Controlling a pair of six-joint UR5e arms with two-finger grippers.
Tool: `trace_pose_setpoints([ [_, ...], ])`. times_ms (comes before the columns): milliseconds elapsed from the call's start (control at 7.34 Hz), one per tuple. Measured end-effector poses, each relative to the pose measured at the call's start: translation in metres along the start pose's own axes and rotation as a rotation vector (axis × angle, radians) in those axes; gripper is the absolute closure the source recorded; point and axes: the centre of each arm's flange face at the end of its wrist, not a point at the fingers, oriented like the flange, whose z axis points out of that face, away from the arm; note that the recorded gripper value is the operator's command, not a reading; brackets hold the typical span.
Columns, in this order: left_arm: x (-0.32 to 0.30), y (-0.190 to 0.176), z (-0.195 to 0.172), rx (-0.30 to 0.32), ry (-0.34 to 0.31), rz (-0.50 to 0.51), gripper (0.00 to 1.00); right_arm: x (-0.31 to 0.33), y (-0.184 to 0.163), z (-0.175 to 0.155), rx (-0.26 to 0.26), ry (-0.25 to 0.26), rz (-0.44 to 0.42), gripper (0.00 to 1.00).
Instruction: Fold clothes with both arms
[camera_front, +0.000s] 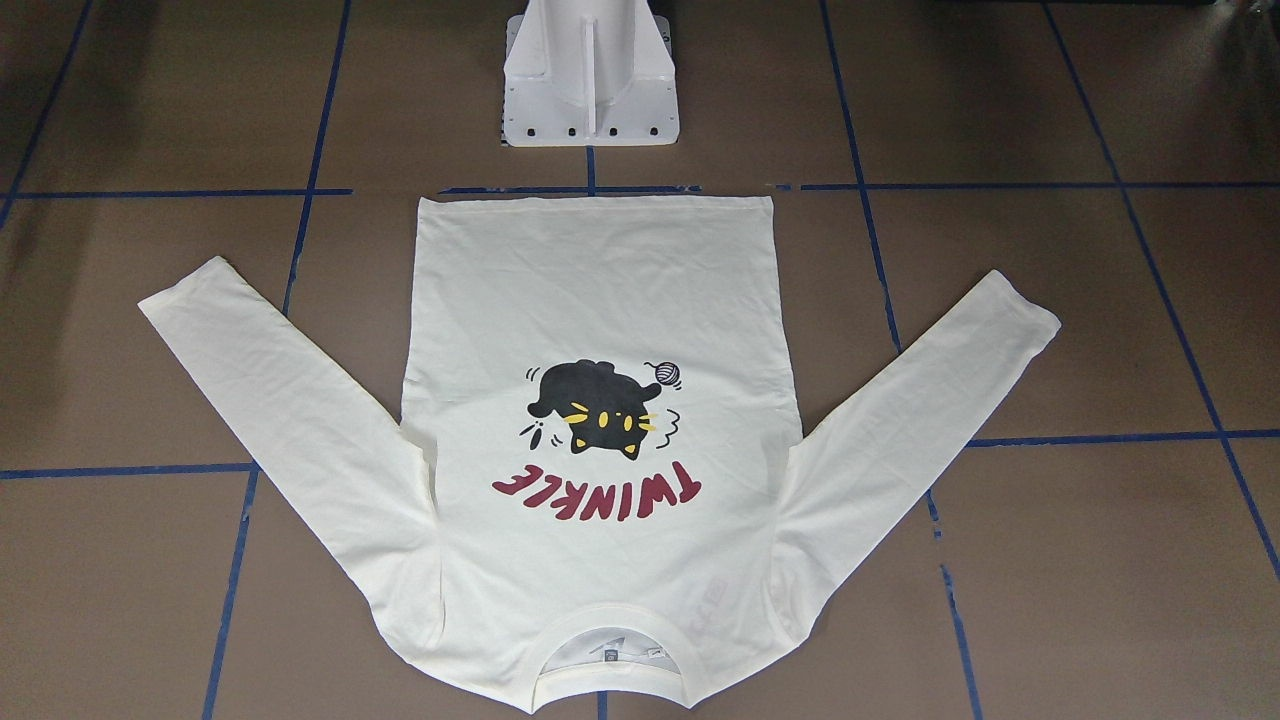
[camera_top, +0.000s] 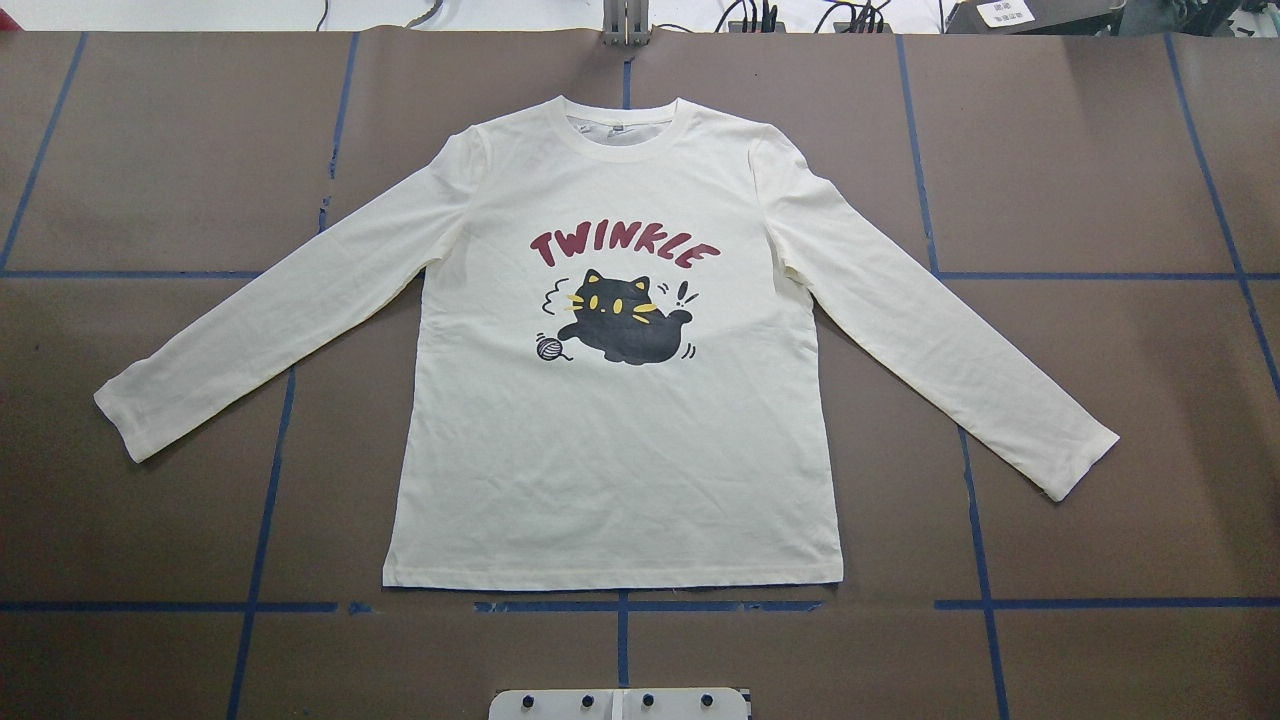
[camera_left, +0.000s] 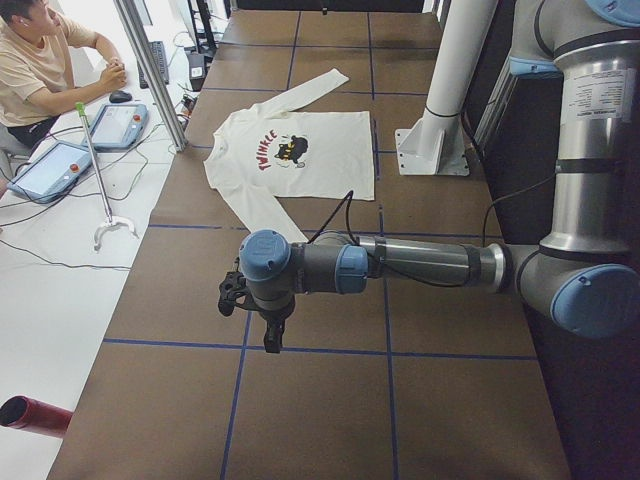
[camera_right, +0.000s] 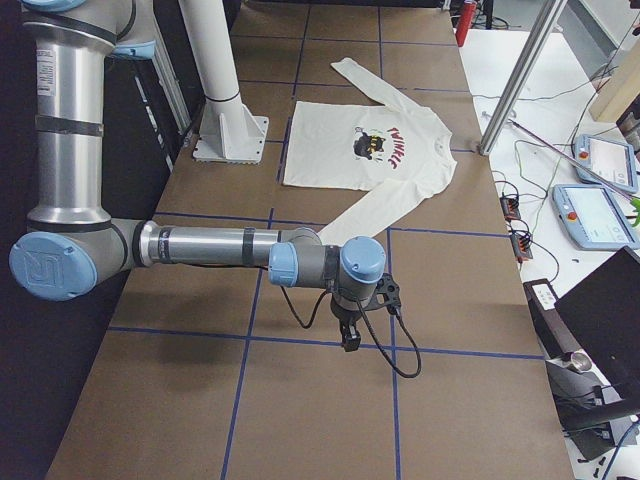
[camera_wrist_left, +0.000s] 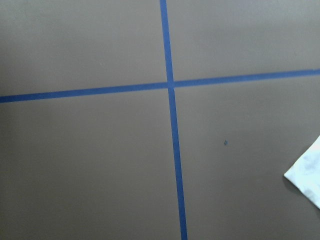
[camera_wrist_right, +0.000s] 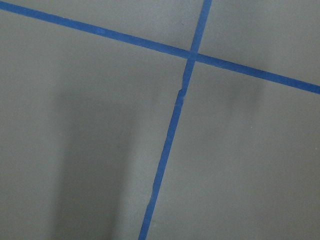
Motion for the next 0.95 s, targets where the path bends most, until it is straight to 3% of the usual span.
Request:
trace_pose_setpoints([
  [409,0.005,-0.003,-0.005,0.03,-0.006,0.021,0.0,-0.006,-0.003,-0.004,0.011,-0.013,-0.01,0.0],
  [954,0.007,0.001,-0.007,0.037,-0.005,0.026,0.0,-0.033,-0.011,-0.003,0.031,-0.117,-0.006,0.0],
])
